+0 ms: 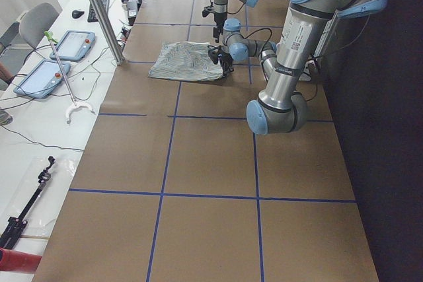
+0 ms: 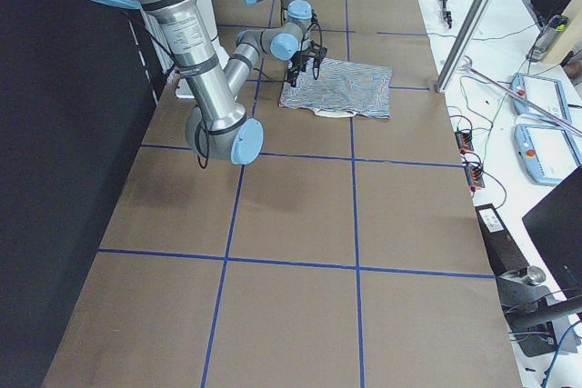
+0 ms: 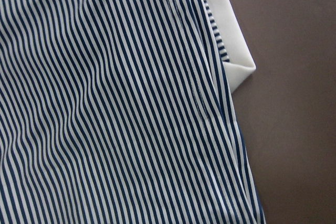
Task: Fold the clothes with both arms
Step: 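Move the right gripper to the shirt's near edge beside the left gripper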
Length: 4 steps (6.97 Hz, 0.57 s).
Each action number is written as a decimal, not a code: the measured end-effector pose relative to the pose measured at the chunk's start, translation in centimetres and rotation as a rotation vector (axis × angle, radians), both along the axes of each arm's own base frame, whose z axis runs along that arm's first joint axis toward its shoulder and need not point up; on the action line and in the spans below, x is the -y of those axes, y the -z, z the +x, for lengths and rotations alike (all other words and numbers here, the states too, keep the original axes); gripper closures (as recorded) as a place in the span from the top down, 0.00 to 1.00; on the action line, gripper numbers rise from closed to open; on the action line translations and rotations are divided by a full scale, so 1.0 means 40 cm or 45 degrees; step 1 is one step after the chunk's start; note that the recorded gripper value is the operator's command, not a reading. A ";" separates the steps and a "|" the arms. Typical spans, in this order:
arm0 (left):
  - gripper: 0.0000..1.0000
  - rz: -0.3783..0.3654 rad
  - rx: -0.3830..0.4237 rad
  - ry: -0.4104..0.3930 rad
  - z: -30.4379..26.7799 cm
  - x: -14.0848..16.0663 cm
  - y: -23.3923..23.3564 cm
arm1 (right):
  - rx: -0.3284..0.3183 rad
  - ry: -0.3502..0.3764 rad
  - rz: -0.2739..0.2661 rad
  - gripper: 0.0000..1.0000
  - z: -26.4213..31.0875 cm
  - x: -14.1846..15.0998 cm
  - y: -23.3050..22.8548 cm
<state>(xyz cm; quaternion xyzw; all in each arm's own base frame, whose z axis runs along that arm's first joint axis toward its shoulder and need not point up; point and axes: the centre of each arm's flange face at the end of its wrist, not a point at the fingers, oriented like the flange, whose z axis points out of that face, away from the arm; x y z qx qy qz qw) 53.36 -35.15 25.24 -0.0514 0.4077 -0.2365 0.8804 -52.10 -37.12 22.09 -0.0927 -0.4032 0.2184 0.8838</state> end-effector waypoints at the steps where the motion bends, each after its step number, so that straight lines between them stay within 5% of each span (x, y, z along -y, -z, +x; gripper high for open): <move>1: 0.00 0.009 0.001 -0.007 -0.001 0.000 0.002 | -0.029 -0.117 -0.101 1.00 -0.050 -0.057 -0.014; 4: 0.00 0.021 -0.004 -0.015 -0.002 0.000 0.009 | -0.107 -0.336 -0.233 1.00 -0.134 -0.106 -0.068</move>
